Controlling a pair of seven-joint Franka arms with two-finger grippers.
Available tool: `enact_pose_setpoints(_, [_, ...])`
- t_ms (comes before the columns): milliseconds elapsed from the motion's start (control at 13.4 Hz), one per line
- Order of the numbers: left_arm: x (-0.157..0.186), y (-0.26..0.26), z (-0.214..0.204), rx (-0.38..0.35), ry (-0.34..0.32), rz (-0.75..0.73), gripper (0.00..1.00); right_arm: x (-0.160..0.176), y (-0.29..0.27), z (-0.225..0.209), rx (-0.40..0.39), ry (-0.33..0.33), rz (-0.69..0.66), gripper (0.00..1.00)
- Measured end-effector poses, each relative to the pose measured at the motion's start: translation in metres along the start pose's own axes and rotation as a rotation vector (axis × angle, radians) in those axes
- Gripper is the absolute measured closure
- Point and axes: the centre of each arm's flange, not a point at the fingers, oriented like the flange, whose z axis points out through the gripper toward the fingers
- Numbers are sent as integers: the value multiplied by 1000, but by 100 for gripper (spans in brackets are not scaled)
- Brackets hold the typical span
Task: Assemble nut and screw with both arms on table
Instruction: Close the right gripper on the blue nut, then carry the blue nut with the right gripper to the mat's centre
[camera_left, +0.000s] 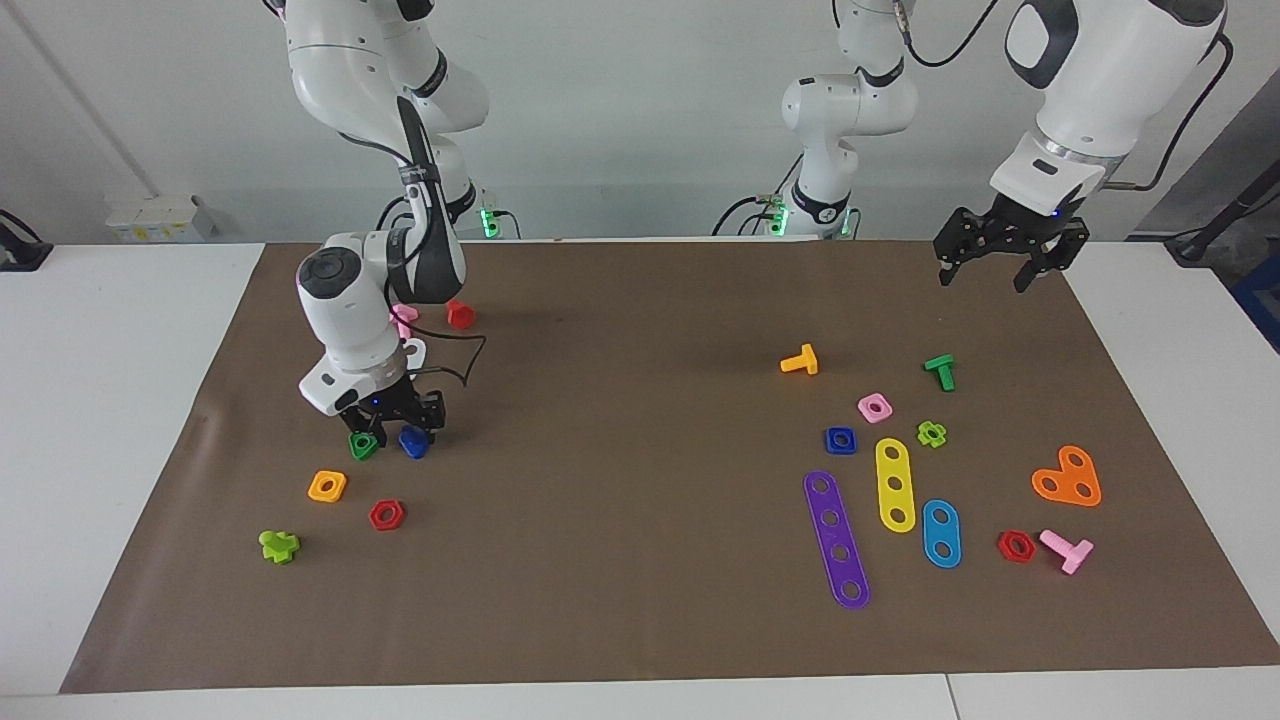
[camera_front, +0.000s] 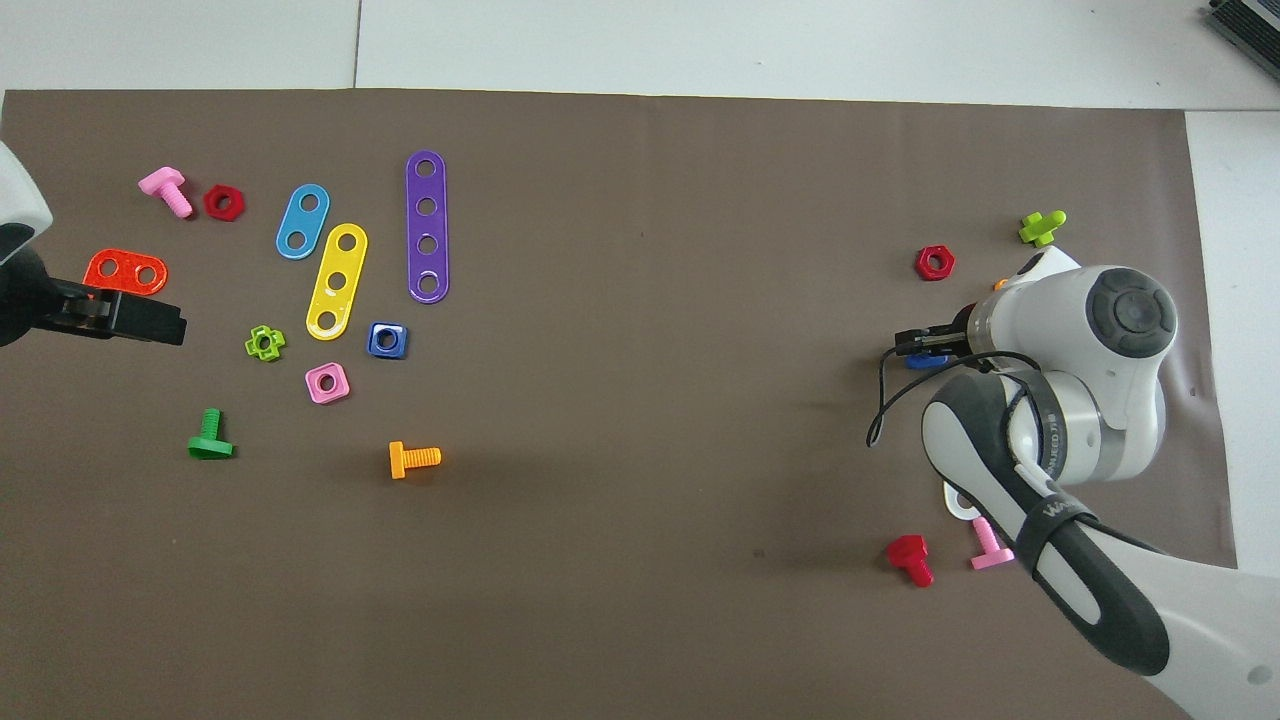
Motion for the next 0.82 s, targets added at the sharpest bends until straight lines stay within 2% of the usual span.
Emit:
enact_pose_setpoints(224, [0, 0, 0, 0, 0, 0, 0, -2, 0, 3, 0, -5, 0, 76])
enact_pose_setpoints(299, [0, 0, 0, 0, 0, 0, 0, -2, 0, 3, 0, -5, 0, 81])
enact_pose_setpoints(598, [0, 0, 0, 0, 0, 0, 0, 0, 0, -1, 0, -1, -1, 81])
enact_pose_setpoints(822, [0, 0, 0, 0, 0, 0, 0, 20, -4, -50, 4, 21, -5, 81])
